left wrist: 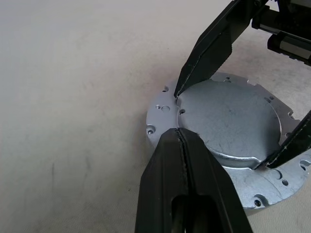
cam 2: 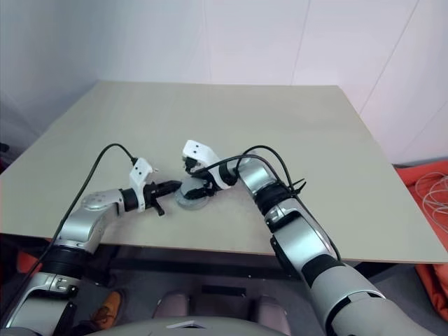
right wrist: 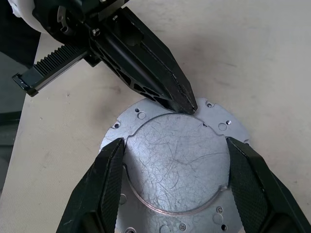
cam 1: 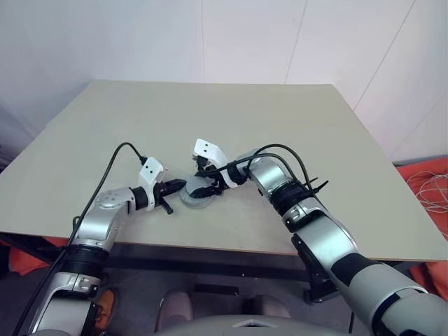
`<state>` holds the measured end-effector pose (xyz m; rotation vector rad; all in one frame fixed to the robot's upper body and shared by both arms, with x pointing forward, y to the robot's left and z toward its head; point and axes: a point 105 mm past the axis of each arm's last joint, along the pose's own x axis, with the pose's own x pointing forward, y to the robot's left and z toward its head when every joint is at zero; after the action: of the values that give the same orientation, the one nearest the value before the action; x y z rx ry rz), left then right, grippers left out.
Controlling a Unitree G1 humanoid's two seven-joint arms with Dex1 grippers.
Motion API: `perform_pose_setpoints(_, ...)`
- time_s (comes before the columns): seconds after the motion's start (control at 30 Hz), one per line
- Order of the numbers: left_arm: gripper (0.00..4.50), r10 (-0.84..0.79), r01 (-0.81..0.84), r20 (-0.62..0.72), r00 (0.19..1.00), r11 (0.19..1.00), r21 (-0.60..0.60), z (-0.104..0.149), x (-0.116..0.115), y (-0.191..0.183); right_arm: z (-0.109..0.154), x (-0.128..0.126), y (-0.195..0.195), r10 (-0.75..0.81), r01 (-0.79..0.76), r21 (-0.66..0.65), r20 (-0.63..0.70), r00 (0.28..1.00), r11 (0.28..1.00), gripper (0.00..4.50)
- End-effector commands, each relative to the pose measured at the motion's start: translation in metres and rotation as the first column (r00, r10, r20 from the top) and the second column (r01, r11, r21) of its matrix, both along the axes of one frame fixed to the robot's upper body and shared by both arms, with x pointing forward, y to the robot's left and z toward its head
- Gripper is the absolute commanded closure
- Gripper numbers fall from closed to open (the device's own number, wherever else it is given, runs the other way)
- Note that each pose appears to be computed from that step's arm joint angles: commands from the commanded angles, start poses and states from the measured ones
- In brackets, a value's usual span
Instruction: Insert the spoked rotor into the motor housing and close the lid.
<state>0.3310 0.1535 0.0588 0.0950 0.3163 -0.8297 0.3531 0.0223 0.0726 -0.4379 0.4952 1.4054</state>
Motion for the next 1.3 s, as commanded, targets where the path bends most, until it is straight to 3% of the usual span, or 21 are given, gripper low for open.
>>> perform_pose_setpoints(0.03, 4.50, -0.018, 0.019, -0.051, 0.999, 1.000, 0.024, -0.012, -0.006, -0.003, -0.016, -0.005, -0.007, 0.001, -0.003, -0.067, -0.034, 0.999, 0.998, 1.36)
perform_pose_setpoints(0.17, 4.50, -0.017, 0.018, -0.046, 0.999, 1.000, 0.020, -0.010, -0.005, -0.003, -0.010, -0.003, -0.006, 0.000, -0.001, -0.055, -0.014, 1.000, 0.998, 0.09)
perform_pose_setpoints(0.2, 4.50, -0.017, 0.018, -0.046, 0.999, 1.000, 0.019, -0.009, -0.005, -0.003, -0.009, -0.002, -0.006, 0.002, -0.002, -0.051, -0.011, 1.000, 0.999, 0.03)
perform_pose_setpoints(0.5, 4.50, -0.022, 0.023, -0.045, 0.999, 0.999, 0.022, -0.007, -0.003, -0.004, 0.022, 0.005, -0.014, -0.022, 0.022, 0.016, 0.009, 1.000, 1.000, 0.03)
perform_pose_setpoints(0.67, 4.50, -0.029, 0.030, -0.044, 0.999, 0.999, 0.024, -0.006, -0.002, -0.005, 0.050, 0.016, -0.036, -0.117, 0.116, 0.104, 0.002, 0.993, 0.988, 0.03)
perform_pose_setpoints(0.8, 4.50, -0.036, 0.037, -0.042, 0.998, 0.999, 0.027, -0.006, -0.001, -0.005, 0.070, 0.025, -0.060, -0.271, 0.303, 0.257, -0.151, 0.951, 0.918, 0.03)
perform_pose_setpoints(0.87, 4.50, -0.041, 0.043, -0.042, 0.998, 0.999, 0.029, -0.006, -0.001, -0.006, 0.067, 0.032, -0.075, -0.375, 0.451, 0.299, -0.278, 0.884, 0.841, 0.03)
perform_pose_setpoints(0.93, 4.50, -0.045, 0.046, -0.041, 0.998, 0.998, 0.029, -0.006, 0.000, -0.007, 0.065, 0.035, -0.088, -0.440, 0.614, 0.311, -0.476, 0.762, 0.726, 0.03)
perform_pose_setpoints(1.13, 4.50, -0.056, 0.057, -0.043, 0.998, 0.998, 0.029, -0.006, -0.001, -0.008, 0.036, -0.004, -0.103, -0.350, 0.740, 0.084, -0.842, 0.411, 0.668, 0.03)
perform_pose_setpoints(1.2, 4.50, -0.057, 0.058, -0.045, 0.997, 0.998, 0.027, -0.007, -0.002, -0.008, 0.022, -0.012, -0.105, -0.358, 0.762, 0.013, -0.877, 0.319, 0.648, 0.03)
perform_pose_setpoints(1.3, 4.50, -0.057, 0.059, -0.046, 0.997, 0.998, 0.027, -0.007, -0.002, -0.008, 0.011, -0.019, -0.102, -0.341, 0.772, -0.025, -0.906, 0.251, 0.636, 0.03)
